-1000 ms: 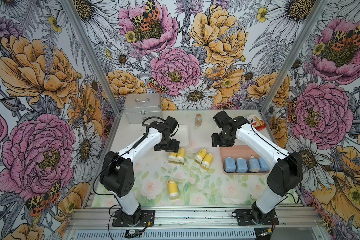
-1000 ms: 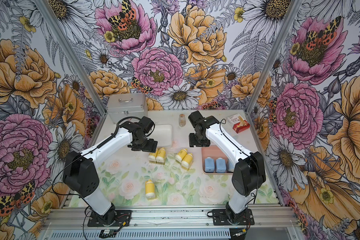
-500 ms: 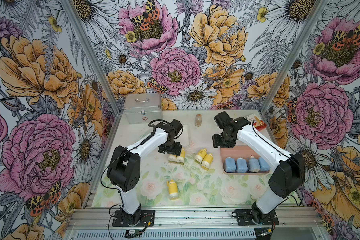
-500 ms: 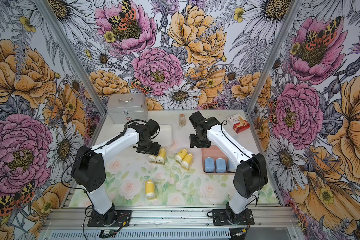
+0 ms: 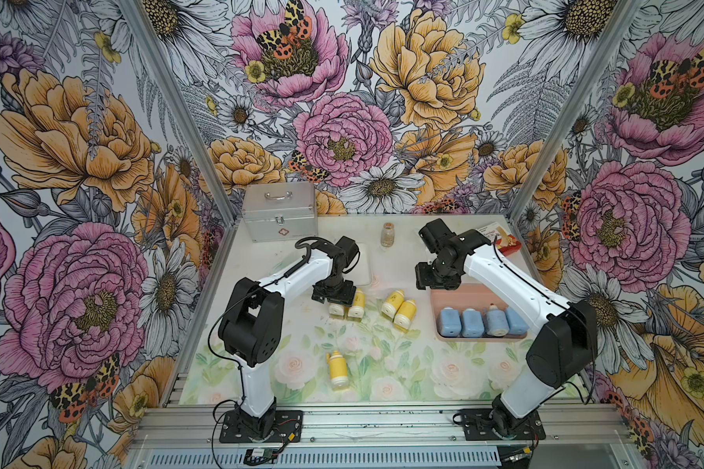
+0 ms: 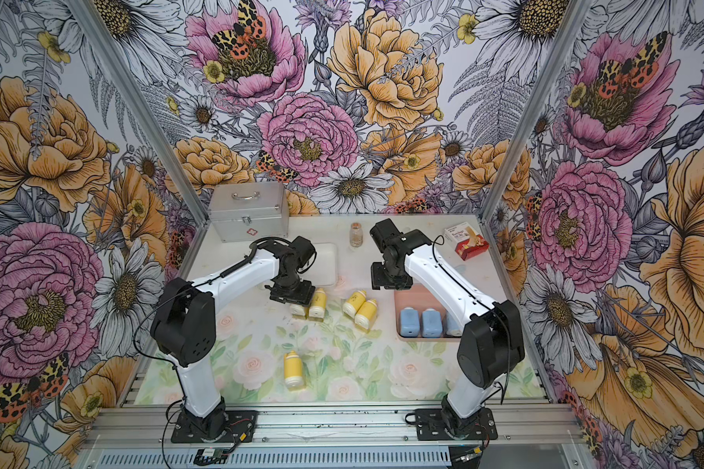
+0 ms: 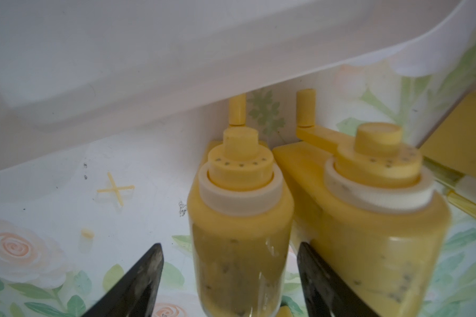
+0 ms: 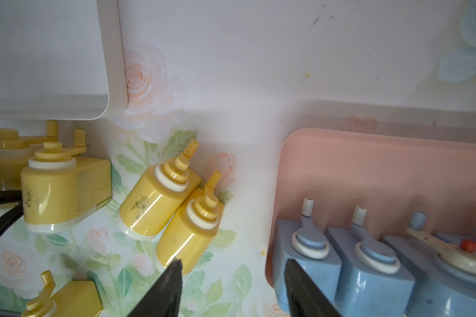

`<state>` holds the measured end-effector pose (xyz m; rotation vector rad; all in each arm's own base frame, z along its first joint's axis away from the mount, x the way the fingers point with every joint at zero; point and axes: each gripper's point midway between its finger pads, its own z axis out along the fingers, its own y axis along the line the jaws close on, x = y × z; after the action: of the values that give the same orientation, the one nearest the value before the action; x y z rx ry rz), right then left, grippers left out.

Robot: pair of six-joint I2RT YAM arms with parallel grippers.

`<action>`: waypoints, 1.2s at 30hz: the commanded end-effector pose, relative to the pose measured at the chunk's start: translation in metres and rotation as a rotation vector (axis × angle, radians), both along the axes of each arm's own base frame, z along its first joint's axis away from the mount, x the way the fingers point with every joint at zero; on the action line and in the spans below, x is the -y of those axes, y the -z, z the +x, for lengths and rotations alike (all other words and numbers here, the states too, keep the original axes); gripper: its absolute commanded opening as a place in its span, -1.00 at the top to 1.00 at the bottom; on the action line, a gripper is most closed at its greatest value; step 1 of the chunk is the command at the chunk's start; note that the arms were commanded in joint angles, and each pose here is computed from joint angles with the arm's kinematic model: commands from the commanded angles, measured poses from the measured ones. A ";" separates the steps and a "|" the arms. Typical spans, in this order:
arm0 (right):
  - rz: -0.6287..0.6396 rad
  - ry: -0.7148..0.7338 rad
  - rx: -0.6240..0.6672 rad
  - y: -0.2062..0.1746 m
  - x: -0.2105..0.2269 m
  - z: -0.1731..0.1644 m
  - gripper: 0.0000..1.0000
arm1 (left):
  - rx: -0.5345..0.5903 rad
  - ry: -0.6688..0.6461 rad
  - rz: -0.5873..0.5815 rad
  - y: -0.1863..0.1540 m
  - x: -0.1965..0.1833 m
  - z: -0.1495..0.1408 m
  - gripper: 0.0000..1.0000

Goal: Place the pencil sharpeners by color into the storage box
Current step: Pick up the pencil sharpener from the center of the board.

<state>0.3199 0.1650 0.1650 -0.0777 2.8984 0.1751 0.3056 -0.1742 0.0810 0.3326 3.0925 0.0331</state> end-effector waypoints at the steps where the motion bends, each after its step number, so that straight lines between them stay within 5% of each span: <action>1: 0.031 0.004 0.034 -0.009 -0.005 0.000 -0.22 | 0.005 0.022 -0.004 0.000 0.003 0.004 -0.52; 20: 0.034 0.003 0.029 -0.006 -0.006 -0.001 -0.22 | -0.002 0.009 -0.002 0.003 0.002 0.007 0.06; 36: 0.047 -0.010 0.034 -0.009 -0.011 0.002 -0.22 | 0.093 -0.063 -0.056 -0.052 -0.021 -0.002 0.09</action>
<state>0.3172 0.1690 0.1615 -0.0746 2.9079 0.1990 0.3042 -0.1637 0.1162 0.2841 3.0272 -0.0142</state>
